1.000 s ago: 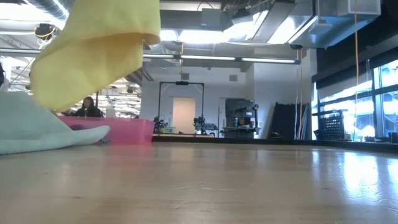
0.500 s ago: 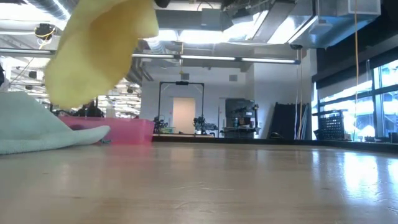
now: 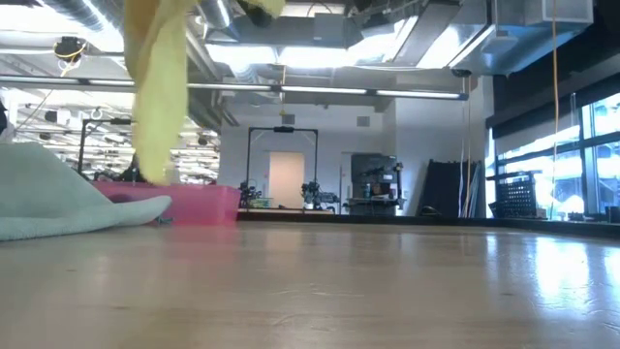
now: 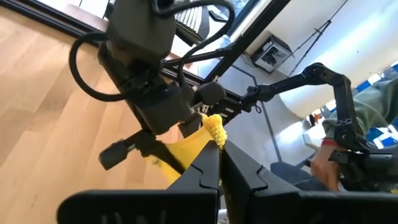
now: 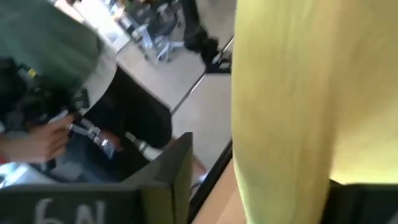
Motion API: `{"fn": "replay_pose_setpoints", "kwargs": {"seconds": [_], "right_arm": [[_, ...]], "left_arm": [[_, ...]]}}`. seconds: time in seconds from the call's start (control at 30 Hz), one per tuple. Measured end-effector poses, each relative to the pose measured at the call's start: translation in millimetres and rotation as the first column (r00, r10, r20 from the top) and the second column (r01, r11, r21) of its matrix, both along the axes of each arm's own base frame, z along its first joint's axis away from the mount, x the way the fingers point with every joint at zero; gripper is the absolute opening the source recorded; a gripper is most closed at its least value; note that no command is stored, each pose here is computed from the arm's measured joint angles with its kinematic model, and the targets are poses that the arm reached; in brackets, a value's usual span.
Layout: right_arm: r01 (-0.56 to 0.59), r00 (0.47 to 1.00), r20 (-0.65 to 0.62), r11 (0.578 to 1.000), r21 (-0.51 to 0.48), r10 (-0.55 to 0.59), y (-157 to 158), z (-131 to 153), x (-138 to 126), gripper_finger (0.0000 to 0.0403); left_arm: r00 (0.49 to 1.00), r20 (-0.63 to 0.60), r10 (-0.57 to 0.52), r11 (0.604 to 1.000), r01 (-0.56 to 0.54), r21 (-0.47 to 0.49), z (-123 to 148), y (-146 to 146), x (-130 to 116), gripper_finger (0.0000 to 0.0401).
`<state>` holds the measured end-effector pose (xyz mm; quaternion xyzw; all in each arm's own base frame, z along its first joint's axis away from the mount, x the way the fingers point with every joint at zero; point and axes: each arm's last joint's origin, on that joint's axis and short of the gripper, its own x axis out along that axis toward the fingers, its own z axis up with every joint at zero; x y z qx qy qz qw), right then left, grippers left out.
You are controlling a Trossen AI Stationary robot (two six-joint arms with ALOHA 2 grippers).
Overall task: Fold microfiber towels
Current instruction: Fold the right yellow microfiber towel on the table
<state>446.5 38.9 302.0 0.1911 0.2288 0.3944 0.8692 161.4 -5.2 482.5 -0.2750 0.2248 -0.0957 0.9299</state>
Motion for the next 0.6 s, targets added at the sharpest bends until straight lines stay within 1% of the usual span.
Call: {"fn": "replay_pose_setpoints", "kwargs": {"seconds": [0.1, 0.23, 0.37, 0.47, 0.6], "right_arm": [[-0.020, 0.999, -0.033, 1.000, -0.001, 0.020, 0.3, -3.2, -1.8, 0.0102], [-0.048, 0.998, -0.039, 0.999, 0.016, 0.049, -2.3, -3.1, -2.7, 0.0071], [-0.086, 0.994, -0.057, 0.995, 0.042, 0.088, -7.4, -3.8, -4.1, 0.0047], [-0.110, 0.987, -0.109, 0.992, 0.063, 0.117, -10.7, -7.6, -6.9, 0.0038], [-0.131, 0.971, -0.194, 0.990, 0.047, 0.137, -12.9, -17.4, -13.5, 0.0038]], "left_arm": [[1.000, 0.004, 0.000, 1.000, 0.000, 0.000, 0.5, 0.0, -1.1, 0.0000], [1.000, -0.002, 0.000, 1.000, 0.000, 0.000, -0.1, 0.0, -0.5, 0.0000], [0.999, -0.047, 0.000, 1.000, 0.000, -0.002, -4.0, -0.1, -2.4, 0.0000], [0.998, -0.069, 0.003, 1.000, -0.004, -0.008, -5.7, -0.1, -3.2, 0.0000], [0.998, -0.067, 0.004, 1.000, -0.005, -0.011, -5.3, -0.2, -4.4, 0.0000]]}}
